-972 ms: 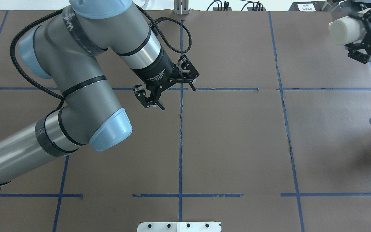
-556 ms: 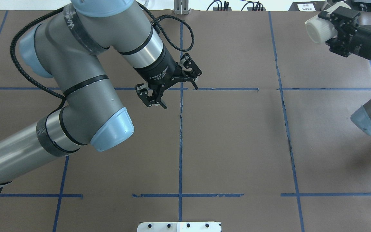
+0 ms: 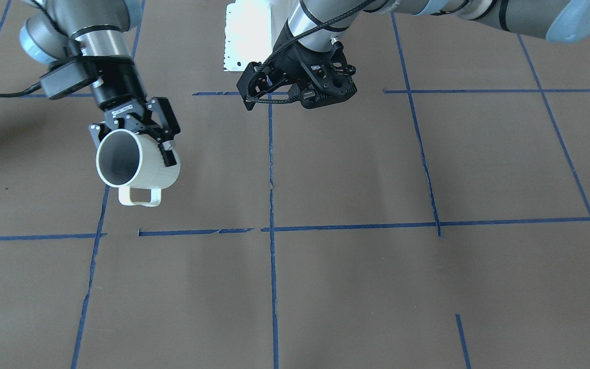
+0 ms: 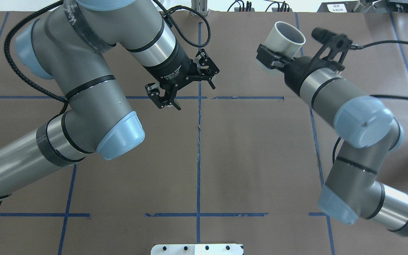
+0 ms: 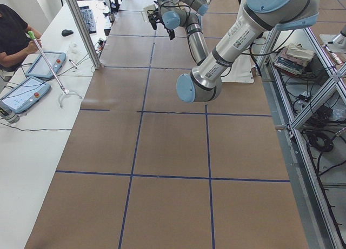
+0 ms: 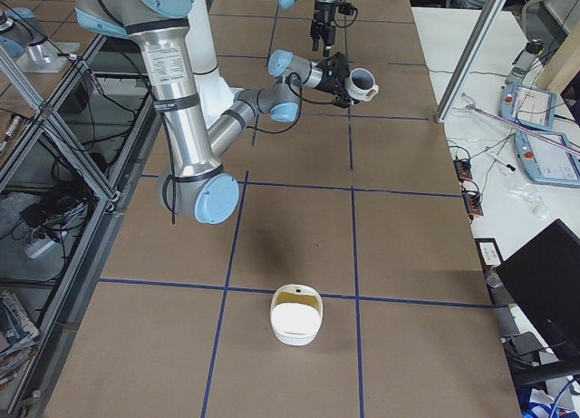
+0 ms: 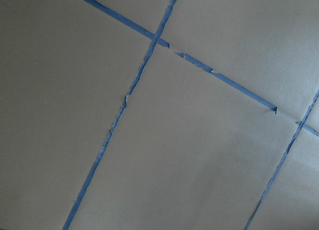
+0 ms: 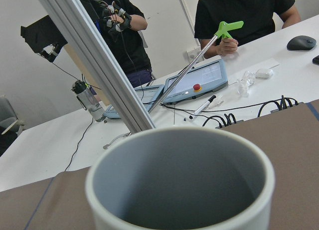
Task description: Left arm hands cup to right arm to dump lemon
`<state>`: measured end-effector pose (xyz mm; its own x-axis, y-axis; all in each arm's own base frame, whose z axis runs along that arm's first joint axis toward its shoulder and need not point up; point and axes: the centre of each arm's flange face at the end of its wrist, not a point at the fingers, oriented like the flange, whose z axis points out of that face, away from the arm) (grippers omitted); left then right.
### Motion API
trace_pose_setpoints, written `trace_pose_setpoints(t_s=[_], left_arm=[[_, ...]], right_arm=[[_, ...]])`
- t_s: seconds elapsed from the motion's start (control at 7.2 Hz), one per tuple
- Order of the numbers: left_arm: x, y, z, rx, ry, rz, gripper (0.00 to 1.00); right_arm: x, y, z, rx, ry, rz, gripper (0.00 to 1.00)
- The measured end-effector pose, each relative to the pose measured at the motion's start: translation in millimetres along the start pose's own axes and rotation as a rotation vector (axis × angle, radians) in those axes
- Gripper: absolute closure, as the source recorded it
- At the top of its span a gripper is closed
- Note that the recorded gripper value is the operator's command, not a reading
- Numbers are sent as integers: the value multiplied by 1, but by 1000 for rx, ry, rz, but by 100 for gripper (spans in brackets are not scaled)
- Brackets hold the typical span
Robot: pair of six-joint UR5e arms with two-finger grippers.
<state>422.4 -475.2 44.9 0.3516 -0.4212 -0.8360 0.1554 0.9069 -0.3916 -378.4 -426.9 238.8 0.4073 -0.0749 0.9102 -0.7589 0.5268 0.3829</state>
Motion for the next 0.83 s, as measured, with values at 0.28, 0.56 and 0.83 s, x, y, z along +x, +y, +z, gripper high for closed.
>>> trace_pose_setpoints(t_s=[0.28,0.56,0.83], left_arm=[[0,-15,-22,29,21,10,0],[1,-17,-31,36,30,15,0],[5,-16,-23,30,20,14,0]], right_arm=[[-24,66,-17,23,16,-142,56],[-48,115,-26,34,49,-262,56],[-77,137,-27,51,103,-345,55]])
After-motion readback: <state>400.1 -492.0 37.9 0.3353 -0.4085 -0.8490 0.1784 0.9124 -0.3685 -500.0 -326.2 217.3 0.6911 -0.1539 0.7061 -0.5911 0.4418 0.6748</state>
